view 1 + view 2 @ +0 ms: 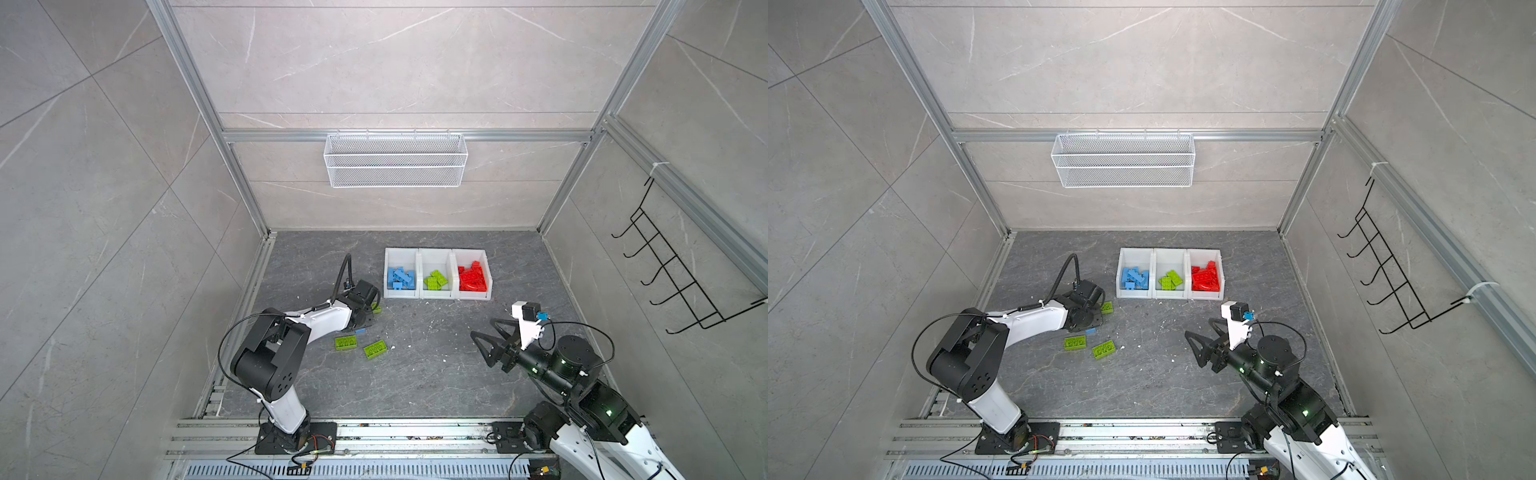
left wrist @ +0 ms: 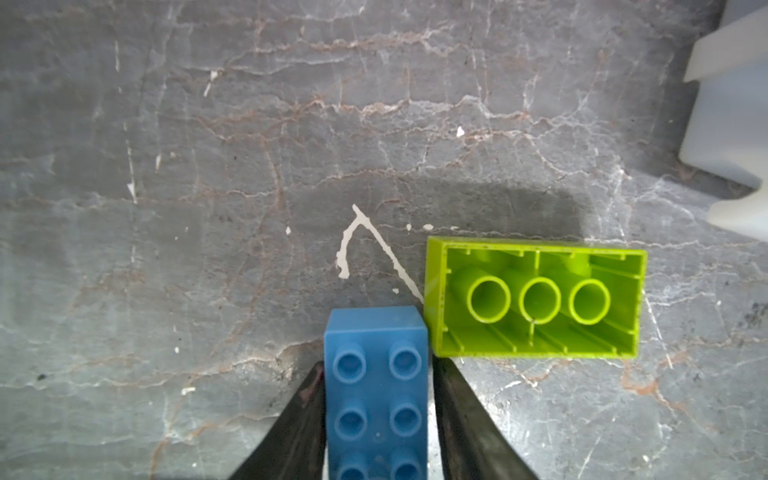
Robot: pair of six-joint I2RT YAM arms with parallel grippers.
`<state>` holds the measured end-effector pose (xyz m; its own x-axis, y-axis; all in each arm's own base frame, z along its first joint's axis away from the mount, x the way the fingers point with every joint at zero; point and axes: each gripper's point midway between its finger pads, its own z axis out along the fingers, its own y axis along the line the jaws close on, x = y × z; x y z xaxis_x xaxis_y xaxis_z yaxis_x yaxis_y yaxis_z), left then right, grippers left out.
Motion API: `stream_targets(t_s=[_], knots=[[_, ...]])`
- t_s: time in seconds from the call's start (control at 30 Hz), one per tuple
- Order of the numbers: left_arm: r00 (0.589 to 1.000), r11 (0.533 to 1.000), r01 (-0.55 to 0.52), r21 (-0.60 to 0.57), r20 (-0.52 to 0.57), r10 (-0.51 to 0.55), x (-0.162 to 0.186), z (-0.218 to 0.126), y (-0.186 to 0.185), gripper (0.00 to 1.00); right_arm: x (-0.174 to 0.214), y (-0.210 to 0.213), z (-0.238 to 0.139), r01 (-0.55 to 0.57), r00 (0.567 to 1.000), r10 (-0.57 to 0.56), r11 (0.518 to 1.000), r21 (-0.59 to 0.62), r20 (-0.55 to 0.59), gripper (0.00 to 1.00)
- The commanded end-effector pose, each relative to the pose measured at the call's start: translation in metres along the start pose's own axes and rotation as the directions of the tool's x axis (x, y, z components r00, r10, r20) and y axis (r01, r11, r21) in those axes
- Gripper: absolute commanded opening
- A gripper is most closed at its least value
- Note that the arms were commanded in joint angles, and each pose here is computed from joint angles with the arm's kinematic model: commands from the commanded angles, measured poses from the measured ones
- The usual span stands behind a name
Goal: Sort the legos into containers by color
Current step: 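Lower the left gripper onto the last blue brick and close on it, then lift the blue brick with the left gripper and release it into the nearest compartment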
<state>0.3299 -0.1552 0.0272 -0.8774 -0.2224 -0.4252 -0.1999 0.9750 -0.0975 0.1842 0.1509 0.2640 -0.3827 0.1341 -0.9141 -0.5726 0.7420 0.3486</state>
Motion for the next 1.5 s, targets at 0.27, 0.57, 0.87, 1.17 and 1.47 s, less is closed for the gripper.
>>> stream_targets(t_s=[0.27, 0.57, 0.87, 1.17, 1.47], knots=[[0.999, 0.997, -0.042, 0.067, 0.037, 0.039, -0.011, -0.029, -0.009, 0.19, 0.006, -0.014, -0.003, -0.003, 1.000, 0.005, 0.997, 0.078, -0.014, 0.88], [0.985, 0.956, -0.147, 0.253, 0.128, 0.118, -0.048, -0.098, -0.052, 0.14, 0.007, -0.018, -0.004, -0.007, 1.000, 0.009, 0.995, 0.099, -0.020, 0.89], [0.935, 0.866, -0.336, 0.370, 0.243, 0.258, -0.112, -0.123, -0.149, 0.14, 0.006, -0.018, -0.005, -0.007, 0.999, 0.011, 0.994, 0.109, -0.035, 0.90], [0.894, 0.816, -0.440, 0.376, 0.268, 0.359, -0.153, -0.075, -0.211, 0.14, 0.003, -0.020, -0.012, -0.010, 1.000, 0.011, 0.992, 0.129, -0.011, 0.90], [0.908, 0.823, -0.416, 0.388, 0.229, 0.351, -0.167, -0.037, -0.214, 0.21, 0.004, -0.022, -0.019, -0.022, 1.000, 0.024, 0.989, 0.146, -0.015, 0.91]])
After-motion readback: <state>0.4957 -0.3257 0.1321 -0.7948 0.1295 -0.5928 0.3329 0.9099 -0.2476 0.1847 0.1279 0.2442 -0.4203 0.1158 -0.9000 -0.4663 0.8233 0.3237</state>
